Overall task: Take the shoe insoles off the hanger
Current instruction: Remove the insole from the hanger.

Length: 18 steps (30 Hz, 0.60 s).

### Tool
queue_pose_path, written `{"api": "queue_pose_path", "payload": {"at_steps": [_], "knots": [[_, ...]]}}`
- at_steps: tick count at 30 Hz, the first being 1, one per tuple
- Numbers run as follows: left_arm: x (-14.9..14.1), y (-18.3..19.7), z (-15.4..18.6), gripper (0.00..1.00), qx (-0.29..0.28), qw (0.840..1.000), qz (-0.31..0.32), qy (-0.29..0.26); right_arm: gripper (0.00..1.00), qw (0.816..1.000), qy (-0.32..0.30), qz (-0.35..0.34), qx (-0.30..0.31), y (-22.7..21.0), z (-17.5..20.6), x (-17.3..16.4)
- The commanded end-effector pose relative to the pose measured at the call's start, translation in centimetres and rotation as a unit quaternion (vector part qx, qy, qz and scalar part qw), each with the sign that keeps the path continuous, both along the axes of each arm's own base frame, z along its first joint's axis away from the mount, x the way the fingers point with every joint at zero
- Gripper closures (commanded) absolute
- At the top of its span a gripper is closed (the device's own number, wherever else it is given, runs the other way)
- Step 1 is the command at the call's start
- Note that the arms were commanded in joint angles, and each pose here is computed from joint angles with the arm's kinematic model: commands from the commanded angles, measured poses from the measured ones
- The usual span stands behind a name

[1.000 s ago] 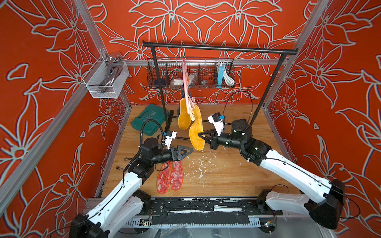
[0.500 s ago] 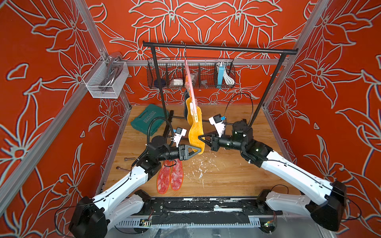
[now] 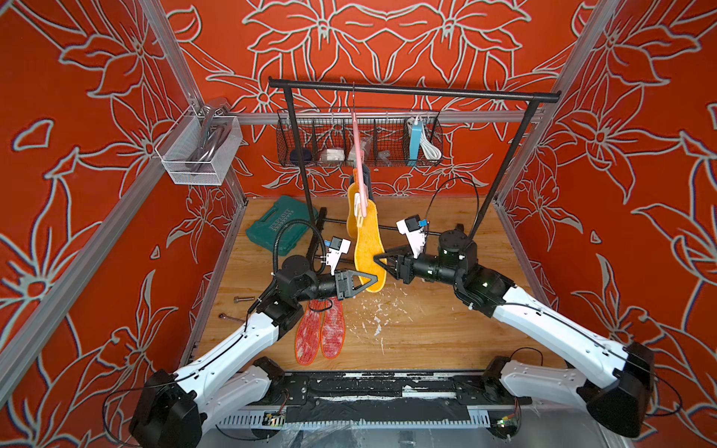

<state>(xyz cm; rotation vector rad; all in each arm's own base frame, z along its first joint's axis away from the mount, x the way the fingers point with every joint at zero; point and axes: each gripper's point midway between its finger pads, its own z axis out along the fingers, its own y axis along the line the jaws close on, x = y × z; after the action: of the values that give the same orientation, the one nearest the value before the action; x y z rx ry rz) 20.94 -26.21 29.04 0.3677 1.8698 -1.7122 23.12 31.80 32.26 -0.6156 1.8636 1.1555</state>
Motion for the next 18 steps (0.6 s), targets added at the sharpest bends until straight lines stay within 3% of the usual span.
{"api": "queue_pose_path", "payload": {"at_steps": [1,8,14,18], "knots": [[-1.1,-0.1,0.8,1.0,-0.014,1.0,-0.023,-0.006,0.55,0.999,-0.029,-0.036,0.005,-0.5,1.6,1.3],[-1.9,0.2,0.4,1.0,-0.01,1.0,-0.03,-0.002,0.5,0.997,-0.037,-0.052,-0.034,0.0,3.1,3.4],[-3.0,0.2,0.4,1.0,-0.006,0.998,-0.058,0.004,0.49,0.998,-0.038,-0.042,-0.01,0.8,4.7,5.4],[-3.6,0.5,0.6,1.0,-0.001,0.998,-0.065,0.002,0.5,0.999,-0.021,0.008,0.025,1.5,6.0,5.9]]}}
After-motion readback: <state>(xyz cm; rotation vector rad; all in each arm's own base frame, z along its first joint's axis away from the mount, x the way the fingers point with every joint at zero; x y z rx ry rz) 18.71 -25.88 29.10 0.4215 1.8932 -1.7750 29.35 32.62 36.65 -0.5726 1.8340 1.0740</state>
